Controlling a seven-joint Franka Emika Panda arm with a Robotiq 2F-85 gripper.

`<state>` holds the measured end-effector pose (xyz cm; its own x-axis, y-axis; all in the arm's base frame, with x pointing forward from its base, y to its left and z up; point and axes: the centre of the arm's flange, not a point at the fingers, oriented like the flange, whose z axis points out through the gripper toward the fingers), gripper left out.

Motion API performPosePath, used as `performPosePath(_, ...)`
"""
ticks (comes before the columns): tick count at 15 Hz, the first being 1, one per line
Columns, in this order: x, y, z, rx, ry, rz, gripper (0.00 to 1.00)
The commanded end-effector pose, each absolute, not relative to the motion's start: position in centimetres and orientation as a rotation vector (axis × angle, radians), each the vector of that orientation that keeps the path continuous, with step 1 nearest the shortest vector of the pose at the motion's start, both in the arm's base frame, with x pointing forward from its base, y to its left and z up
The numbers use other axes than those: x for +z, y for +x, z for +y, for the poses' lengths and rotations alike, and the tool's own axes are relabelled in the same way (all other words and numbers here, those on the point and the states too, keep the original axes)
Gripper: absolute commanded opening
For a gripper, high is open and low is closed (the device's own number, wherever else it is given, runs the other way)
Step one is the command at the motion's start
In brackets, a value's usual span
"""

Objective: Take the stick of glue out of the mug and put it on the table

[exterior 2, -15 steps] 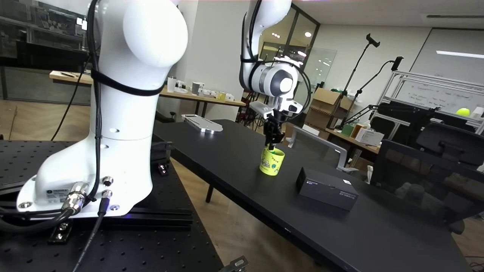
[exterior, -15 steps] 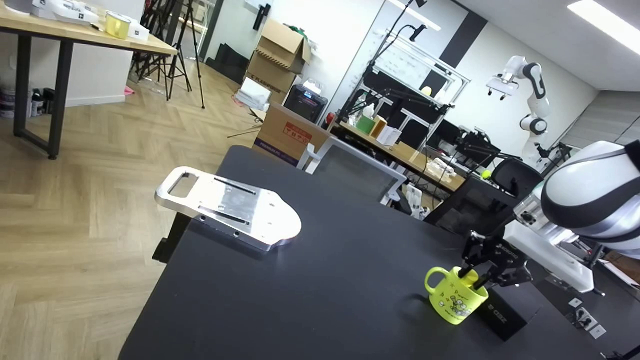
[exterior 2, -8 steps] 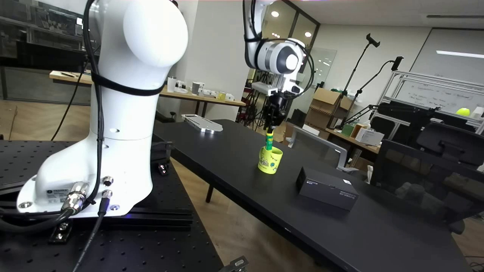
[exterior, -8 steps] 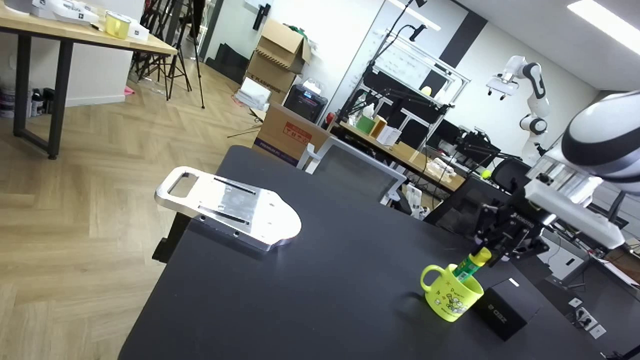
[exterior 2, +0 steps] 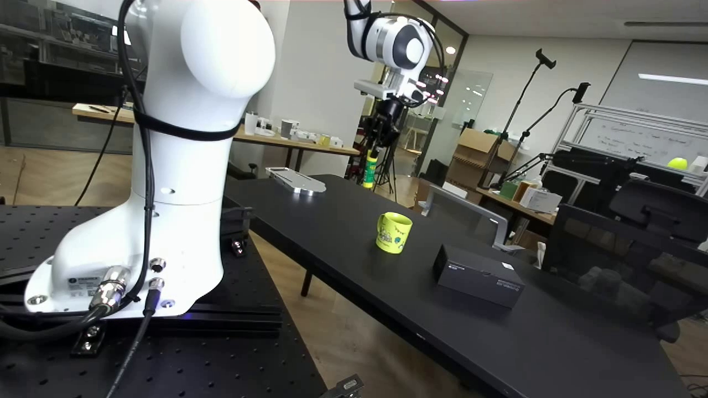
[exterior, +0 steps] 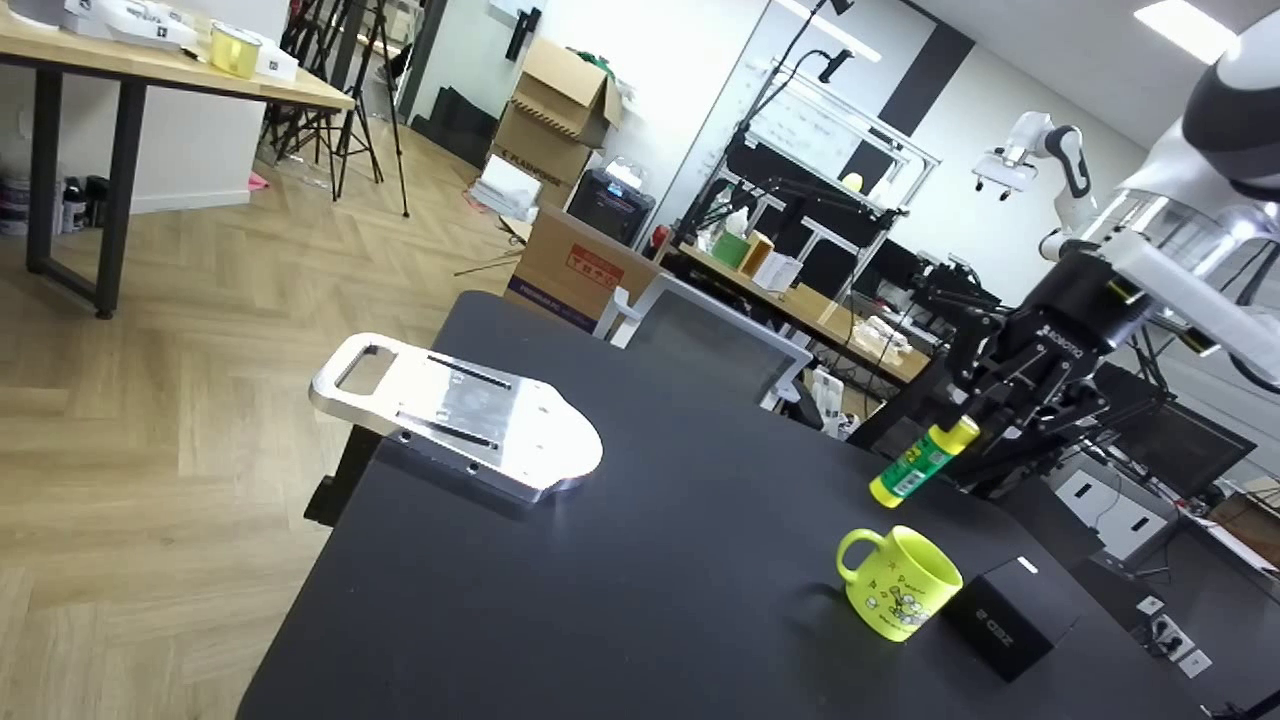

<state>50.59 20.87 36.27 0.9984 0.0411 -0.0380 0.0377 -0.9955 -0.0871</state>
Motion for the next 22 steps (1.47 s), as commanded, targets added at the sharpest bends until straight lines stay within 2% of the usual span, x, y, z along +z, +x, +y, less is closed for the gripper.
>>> performPosePath(1,35.1,49.9,26.1,0.184,-2.949,-0.24,0.09)
performPosePath(10,29.9,42.3,39.6,0.394,-2.868,-0.65,0.09)
performPosePath(22,24.3,36.9,42.5,0.454,-2.917,-0.99,0.09)
